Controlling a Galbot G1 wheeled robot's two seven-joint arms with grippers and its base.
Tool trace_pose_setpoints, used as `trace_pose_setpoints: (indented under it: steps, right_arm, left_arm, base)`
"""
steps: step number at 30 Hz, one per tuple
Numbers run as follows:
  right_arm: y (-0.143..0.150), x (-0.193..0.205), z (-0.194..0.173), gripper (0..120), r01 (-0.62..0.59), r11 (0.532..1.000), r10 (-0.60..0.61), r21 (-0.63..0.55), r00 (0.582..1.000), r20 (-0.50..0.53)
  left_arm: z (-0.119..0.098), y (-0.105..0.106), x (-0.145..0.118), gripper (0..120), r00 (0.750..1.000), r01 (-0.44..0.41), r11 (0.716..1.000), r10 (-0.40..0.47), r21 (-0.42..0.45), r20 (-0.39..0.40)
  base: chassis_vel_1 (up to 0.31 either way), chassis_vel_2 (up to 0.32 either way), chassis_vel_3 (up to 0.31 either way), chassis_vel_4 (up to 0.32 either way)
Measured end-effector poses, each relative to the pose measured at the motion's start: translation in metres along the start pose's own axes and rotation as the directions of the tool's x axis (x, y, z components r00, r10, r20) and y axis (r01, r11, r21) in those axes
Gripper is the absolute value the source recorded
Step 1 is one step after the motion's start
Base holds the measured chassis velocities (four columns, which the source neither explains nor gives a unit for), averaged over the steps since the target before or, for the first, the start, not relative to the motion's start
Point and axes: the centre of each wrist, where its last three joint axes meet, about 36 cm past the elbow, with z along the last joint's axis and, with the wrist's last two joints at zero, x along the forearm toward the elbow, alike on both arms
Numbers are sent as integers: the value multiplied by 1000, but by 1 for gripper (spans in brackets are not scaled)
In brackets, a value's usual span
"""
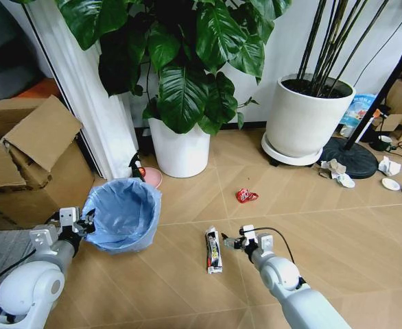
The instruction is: Pick up the trash bin and place the garbage on the floor into it.
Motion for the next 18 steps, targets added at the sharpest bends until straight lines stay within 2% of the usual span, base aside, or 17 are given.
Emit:
trace_pose_setpoints:
  steps: [10, 18]
  right_arm:
    - [22, -39, 15, 100, 34, 997, -30, 65, 998, -56]
    - [29, -66, 32, 100, 32, 993, -20, 115, 995, -102]
  left_arm:
    - [-2, 6, 2, 0, 1000, 18, 1000, -18, 2, 4]
    - [-5, 11, 3, 0, 1000, 26, 1000, -26, 6, 9]
  base:
    - [0, 0, 0, 0]
    - [0, 0, 0, 0]
